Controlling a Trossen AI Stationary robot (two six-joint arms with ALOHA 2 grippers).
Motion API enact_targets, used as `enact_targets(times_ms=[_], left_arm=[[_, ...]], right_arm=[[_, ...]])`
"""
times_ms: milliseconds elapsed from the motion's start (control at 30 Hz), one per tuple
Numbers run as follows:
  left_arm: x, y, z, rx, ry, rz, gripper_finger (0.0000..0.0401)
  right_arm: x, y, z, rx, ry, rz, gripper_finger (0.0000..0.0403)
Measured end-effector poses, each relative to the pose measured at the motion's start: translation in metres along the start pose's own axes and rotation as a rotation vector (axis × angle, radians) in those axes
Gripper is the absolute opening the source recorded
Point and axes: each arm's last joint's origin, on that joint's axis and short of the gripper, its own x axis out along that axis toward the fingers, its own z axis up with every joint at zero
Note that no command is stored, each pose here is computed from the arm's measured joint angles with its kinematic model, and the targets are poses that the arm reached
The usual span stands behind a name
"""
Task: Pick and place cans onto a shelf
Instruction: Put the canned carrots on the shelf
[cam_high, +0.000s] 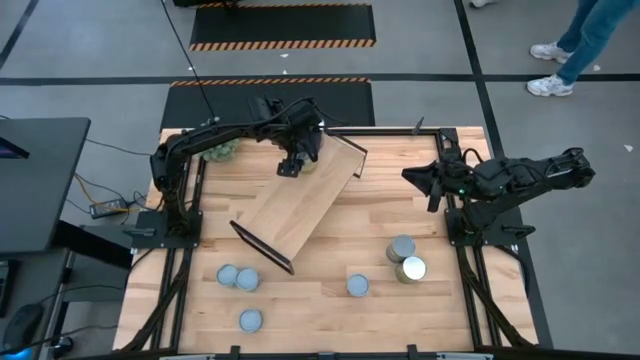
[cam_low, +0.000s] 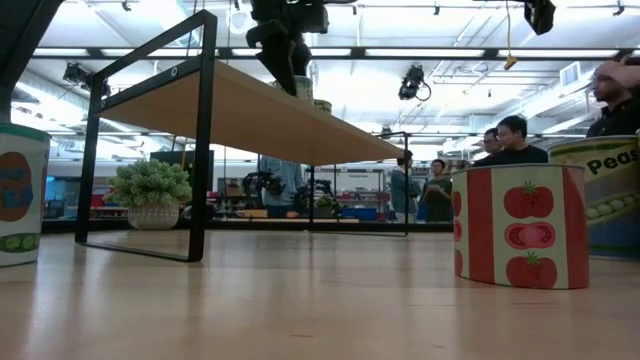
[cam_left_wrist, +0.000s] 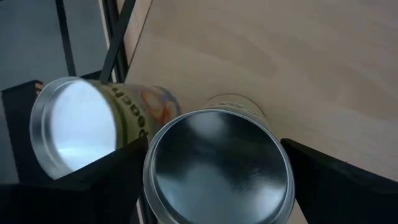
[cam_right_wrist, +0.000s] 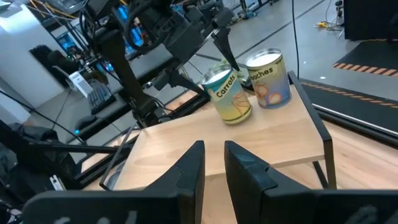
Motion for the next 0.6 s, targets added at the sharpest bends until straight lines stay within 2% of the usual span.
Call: enact_targets(times_ms=[133, 333, 600], left_arm=[[0.000, -0.002, 0.002, 0.010, -0.004, 0.000, 0.0355], [-0.001, -0.007, 0.006, 0.028, 0.025, 0.059, 0.0355], [-0.002, -0.015, 0.010, 0.045, 0.015, 0.019, 0.0355]], right_arm=[[0.000, 0.000, 0.000, 0.004, 0.000, 0.000, 0.0068], [0.000, 0.000, 0.000, 0.013, -0.001, 0.000, 0.0068], [0.000, 0.000, 0.000, 0.015, -0.001, 0.001, 0.0068]])
